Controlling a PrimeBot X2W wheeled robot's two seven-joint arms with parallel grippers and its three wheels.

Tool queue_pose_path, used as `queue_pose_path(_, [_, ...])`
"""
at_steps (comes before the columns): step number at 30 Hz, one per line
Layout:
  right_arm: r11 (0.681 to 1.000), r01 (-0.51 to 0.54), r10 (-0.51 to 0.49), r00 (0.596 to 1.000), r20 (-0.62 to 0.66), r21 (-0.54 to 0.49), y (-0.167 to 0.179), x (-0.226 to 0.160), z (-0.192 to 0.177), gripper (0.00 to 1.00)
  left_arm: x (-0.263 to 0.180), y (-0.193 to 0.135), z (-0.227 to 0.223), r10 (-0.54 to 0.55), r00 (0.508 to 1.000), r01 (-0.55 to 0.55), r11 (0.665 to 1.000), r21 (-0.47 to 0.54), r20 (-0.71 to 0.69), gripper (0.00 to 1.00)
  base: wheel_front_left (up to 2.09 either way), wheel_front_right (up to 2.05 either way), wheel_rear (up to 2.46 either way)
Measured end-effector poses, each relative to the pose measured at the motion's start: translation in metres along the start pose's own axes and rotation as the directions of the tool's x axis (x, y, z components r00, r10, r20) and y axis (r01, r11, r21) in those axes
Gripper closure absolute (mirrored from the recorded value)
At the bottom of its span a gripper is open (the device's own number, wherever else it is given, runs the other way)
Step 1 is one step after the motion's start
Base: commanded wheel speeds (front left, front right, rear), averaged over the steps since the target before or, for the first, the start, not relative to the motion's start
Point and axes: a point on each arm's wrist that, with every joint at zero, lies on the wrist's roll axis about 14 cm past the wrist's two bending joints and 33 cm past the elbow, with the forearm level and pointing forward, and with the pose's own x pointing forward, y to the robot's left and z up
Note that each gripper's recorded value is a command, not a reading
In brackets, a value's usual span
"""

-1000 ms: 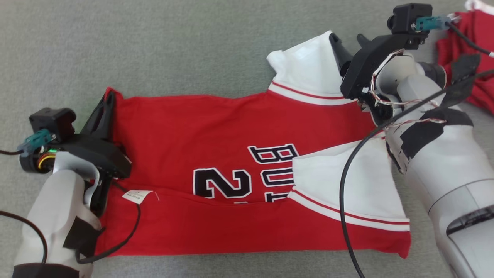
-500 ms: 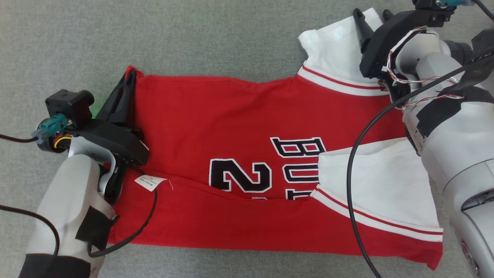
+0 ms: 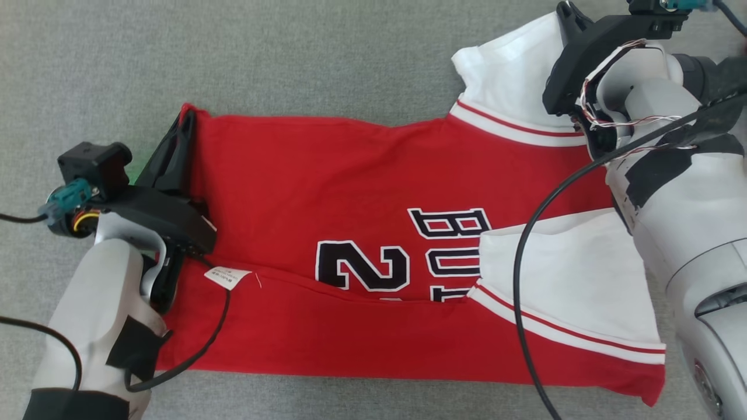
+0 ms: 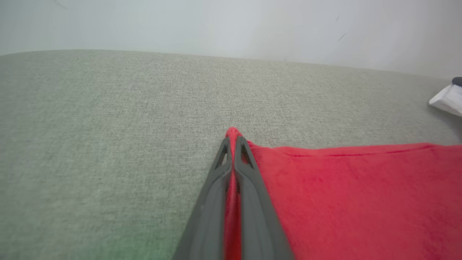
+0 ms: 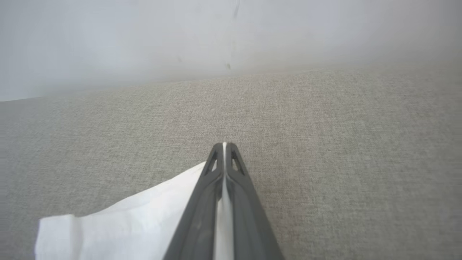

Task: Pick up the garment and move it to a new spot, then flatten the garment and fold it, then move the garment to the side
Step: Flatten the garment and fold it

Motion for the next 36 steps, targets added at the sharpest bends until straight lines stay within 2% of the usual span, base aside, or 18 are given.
queue_pose_path(6, [1.000, -0.012, 0.012, 0.995, 0.097, 0.002, 0.007, -0.016, 0.030, 1.00, -0.008, 0.002, 0.004, 0.009, 1.000, -0.009, 1.000, -0.013, 0.005, 1.00, 0.00, 0.00, 0.00])
queue_pose_path(11, [1.000, -0.004, 0.004, 0.999, 0.038, 0.005, 0.002, -0.029, 0.017, 1.00, -0.008, -0.002, 0.009, -0.001, 1.000, 0.001, 1.000, -0.015, 0.015, 1.00, 0.00, 0.00, 0.00])
queue_pose_path(16, [1.000, 0.005, -0.006, 0.998, 0.057, 0.007, -0.007, -0.038, 0.026, 1.00, -0.004, -0.013, 0.011, -0.023, 1.000, 0.023, 1.000, -0.021, 0.021, 1.00, 0.00, 0.00, 0.00])
queue_pose_path(23, [0.998, -0.062, 0.062, 0.987, 0.151, -0.006, 0.012, -0.051, 0.039, 1.00, -0.006, -0.012, 0.017, -0.013, 0.999, 0.014, 1.000, -0.024, 0.030, 1.00, 0.00, 0.00, 0.00])
queue_pose_path(29, [0.990, -0.139, 0.133, 0.972, 0.192, 0.019, 0.027, -0.080, 0.029, 1.00, -0.017, -0.004, 0.019, 0.006, 1.000, -0.005, 1.000, -0.024, 0.026, 1.00, 0.00, 0.00, 0.00])
queue_pose_path(36, [0.974, -0.206, 0.181, 0.958, 0.222, 0.093, 0.028, -0.126, 0.010, 1.00, -0.026, -0.009, 0.030, -0.002, 0.999, 0.004, 1.000, -0.030, 0.049, 1.00, 0.00, 0.00, 0.00])
